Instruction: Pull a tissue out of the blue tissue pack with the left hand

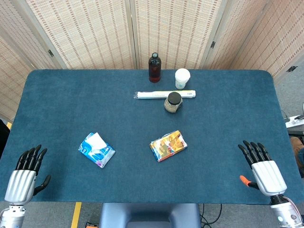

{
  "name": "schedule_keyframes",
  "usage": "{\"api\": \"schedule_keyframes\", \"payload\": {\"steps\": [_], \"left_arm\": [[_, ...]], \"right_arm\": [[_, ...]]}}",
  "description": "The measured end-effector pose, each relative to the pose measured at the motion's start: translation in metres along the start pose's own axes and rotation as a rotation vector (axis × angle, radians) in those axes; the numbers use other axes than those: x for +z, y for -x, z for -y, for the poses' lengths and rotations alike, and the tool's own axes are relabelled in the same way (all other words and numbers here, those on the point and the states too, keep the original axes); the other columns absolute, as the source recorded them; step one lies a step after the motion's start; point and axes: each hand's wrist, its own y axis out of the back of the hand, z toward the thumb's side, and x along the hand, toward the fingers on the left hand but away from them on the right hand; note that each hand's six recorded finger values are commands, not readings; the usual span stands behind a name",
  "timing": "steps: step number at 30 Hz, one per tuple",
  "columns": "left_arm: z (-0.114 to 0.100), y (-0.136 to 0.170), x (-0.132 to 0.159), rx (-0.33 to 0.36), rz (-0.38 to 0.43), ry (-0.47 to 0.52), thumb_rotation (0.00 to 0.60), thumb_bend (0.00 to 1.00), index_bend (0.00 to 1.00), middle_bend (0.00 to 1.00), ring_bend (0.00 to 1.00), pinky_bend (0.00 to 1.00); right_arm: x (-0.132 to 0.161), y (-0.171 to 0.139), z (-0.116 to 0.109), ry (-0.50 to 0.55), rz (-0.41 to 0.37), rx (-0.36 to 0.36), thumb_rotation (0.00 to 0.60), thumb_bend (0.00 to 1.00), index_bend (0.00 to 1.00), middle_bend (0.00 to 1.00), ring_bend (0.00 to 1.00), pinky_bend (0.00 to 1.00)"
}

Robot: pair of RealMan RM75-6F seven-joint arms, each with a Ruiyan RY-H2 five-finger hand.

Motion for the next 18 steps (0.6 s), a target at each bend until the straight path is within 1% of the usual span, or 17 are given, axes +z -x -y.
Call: {"api": "schedule_keyframes", "payload": {"steps": [7, 10, 13, 18], "left_arm": [[0.000, 0.000, 0.003, 0.000, 0.016, 0.002, 0.600, 0.37, 0.00, 0.00, 0.00, 0.13], [0.000, -0.001, 0.008, 0.004, 0.040, 0.009, 0.600, 0.37, 0.00, 0.00, 0.00, 0.13], [-0.001, -0.003, 0.015, 0.004, 0.069, 0.038, 0.600, 0.37, 0.00, 0.00, 0.00, 0.13], [0.006, -0.010, 0.030, -0.054, 0.118, 0.098, 0.600, 0.37, 0.02, 0.00, 0.00, 0.13]], "right_arm": [[0.000, -0.001, 0.000, 0.001, -0.001, 0.001, 0.600, 0.11, 0.00, 0.00, 0.00, 0.00], [0.000, 0.000, -0.001, 0.004, 0.000, -0.004, 0.600, 0.11, 0.00, 0.00, 0.00, 0.00], [-0.001, 0.001, -0.001, 0.005, 0.005, -0.002, 0.600, 0.11, 0.00, 0.00, 0.00, 0.00], [-0.001, 0.004, 0.001, 0.001, 0.011, 0.007, 0.600, 0.11, 0.00, 0.00, 0.00, 0.00]]}}
